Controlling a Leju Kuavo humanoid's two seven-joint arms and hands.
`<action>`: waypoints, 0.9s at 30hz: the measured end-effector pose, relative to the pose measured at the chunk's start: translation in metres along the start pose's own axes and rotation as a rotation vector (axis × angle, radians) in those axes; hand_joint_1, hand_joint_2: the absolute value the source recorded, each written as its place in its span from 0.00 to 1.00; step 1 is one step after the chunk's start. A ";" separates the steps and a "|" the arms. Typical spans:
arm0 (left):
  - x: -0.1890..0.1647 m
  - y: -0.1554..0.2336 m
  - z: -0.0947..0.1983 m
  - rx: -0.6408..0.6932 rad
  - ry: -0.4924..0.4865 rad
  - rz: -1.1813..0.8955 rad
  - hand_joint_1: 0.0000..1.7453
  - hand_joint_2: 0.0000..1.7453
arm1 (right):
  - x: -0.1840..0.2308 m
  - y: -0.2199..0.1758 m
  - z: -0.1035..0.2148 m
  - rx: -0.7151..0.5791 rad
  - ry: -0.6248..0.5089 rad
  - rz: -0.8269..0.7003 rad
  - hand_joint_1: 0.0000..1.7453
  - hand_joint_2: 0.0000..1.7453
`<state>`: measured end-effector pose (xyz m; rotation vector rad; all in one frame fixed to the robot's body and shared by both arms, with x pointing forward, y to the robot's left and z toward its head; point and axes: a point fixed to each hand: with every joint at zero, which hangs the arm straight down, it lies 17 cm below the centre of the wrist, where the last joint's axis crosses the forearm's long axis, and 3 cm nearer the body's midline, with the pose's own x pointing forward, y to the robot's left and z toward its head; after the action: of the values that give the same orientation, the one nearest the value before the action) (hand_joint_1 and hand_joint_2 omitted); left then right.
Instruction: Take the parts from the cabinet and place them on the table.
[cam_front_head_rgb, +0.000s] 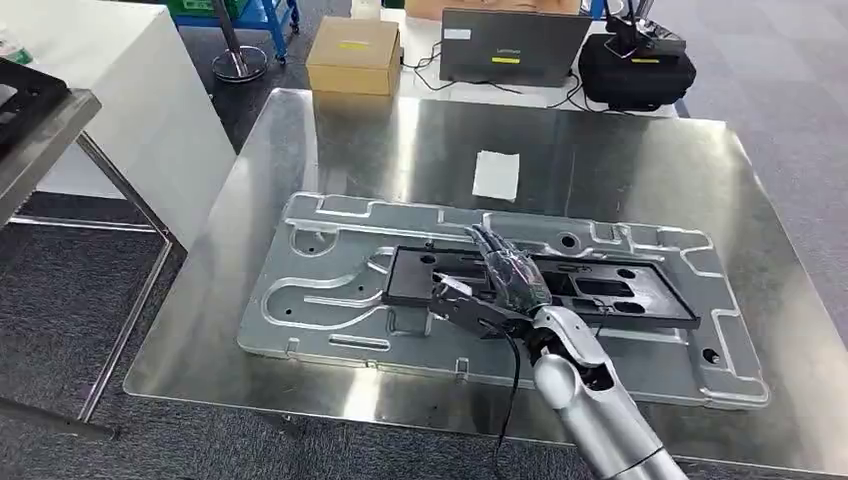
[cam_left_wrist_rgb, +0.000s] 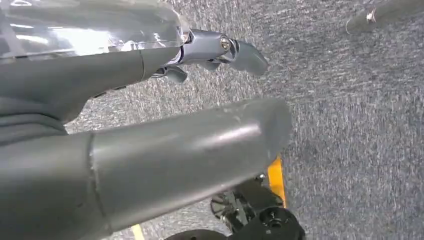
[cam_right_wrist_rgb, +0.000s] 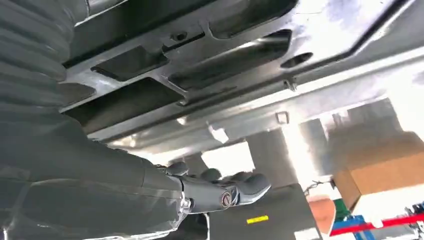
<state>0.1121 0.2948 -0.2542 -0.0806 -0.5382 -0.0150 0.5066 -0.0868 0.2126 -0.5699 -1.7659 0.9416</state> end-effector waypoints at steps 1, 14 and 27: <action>0.000 0.000 0.000 0.000 0.000 0.000 0.00 0.00 | -0.001 0.000 0.000 0.001 0.001 0.000 0.00 1.00; 0.002 -0.001 -0.001 0.007 -0.015 -0.016 0.00 0.00 | 0.017 -0.011 0.003 -0.034 -0.061 -0.085 0.00 0.00; 0.003 -0.001 -0.001 0.012 -0.018 -0.013 0.00 0.00 | 0.024 -0.028 0.005 -0.100 -0.085 -0.089 0.00 1.00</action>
<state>0.1157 0.2942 -0.2534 -0.0656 -0.5569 -0.0234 0.4941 -0.0872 0.2478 -0.5169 -1.9068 0.8306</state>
